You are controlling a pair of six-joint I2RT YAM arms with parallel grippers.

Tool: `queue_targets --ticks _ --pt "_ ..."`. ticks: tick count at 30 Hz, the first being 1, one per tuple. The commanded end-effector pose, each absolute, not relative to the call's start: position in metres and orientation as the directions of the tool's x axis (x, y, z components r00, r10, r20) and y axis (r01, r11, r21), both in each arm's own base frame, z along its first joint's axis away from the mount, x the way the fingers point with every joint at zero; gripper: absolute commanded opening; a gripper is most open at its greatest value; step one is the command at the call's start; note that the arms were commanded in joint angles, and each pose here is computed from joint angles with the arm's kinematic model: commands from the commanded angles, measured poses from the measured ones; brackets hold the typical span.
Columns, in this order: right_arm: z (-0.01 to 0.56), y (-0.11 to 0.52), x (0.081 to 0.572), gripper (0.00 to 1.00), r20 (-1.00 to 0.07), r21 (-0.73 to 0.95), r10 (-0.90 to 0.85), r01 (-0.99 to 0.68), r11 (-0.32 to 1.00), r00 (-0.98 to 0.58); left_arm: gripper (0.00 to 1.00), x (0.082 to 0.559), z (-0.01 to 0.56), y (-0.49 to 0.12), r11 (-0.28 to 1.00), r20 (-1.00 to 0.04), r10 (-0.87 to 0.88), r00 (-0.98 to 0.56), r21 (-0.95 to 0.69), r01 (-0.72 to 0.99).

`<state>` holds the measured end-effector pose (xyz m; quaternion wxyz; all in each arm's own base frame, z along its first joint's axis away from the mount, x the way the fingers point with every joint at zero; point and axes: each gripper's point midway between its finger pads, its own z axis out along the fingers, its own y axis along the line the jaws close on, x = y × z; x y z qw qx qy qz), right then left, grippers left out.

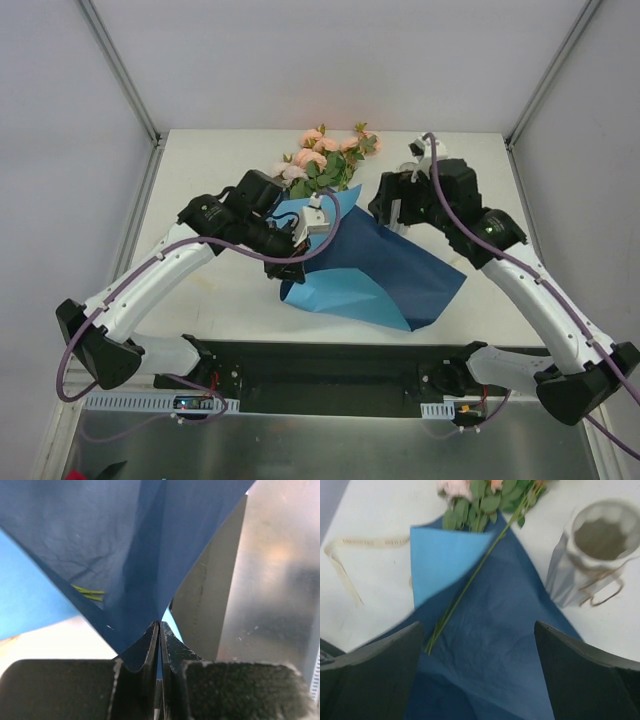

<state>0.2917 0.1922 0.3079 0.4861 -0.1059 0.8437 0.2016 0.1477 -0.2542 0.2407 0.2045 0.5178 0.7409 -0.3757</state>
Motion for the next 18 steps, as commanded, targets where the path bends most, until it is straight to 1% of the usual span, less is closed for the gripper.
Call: queue_targets --ticks 1,2,4,7,8,9,11,13,15,18 --pt "0.267 0.217 0.263 0.95 -0.806 0.322 0.006 -0.43 0.843 -0.591 0.05 0.11 0.254 -0.238 0.122 -0.681 0.645 -0.348 -0.357 0.926" --pt "0.258 0.226 0.253 0.95 -0.797 0.319 -0.021 -0.45 0.834 -0.604 0.05 0.102 0.255 -0.238 0.108 -0.677 0.653 -0.339 -0.359 0.927" --pt "0.228 0.226 0.243 0.95 -0.764 0.308 -0.04 -0.42 0.854 -0.643 0.07 0.089 0.258 -0.231 0.09 -0.671 0.661 -0.335 -0.373 0.924" --pt "0.204 0.236 0.229 0.95 -0.735 0.327 -0.052 -0.42 0.847 -0.677 0.16 0.066 0.251 -0.217 0.038 -0.638 0.701 -0.318 -0.413 0.91" --pt "0.201 0.239 0.227 0.95 -0.729 0.333 -0.053 -0.422 0.843 -0.682 0.25 0.058 0.247 -0.214 -0.007 -0.637 0.713 -0.294 -0.425 0.905" --pt "0.199 0.243 0.227 0.95 -0.73 0.336 -0.055 -0.428 0.839 -0.681 0.32 0.046 0.243 -0.205 -0.015 -0.598 0.742 -0.304 -0.469 0.883" --pt "0.195 0.253 0.225 0.95 -0.724 0.337 -0.072 -0.444 0.83 -0.686 0.42 0.031 0.239 -0.198 -0.09 -0.592 0.761 -0.266 -0.502 0.86" --pt "0.19 0.264 0.225 0.95 -0.722 0.324 -0.1 -0.462 0.826 -0.685 0.45 0.028 0.238 -0.195 -0.085 -0.567 0.778 -0.27 -0.522 0.849" --pt "0.194 0.274 0.227 0.95 -0.73 0.315 -0.114 -0.48 0.819 -0.674 0.47 0.026 0.242 -0.193 -0.104 -0.573 0.778 -0.258 -0.522 0.847" --pt "0.184 0.294 0.215 0.95 -0.722 0.291 -0.177 -0.526 0.799 -0.669 0.47 0.025 0.249 -0.188 -0.109 -0.587 0.775 -0.234 -0.489 0.865"
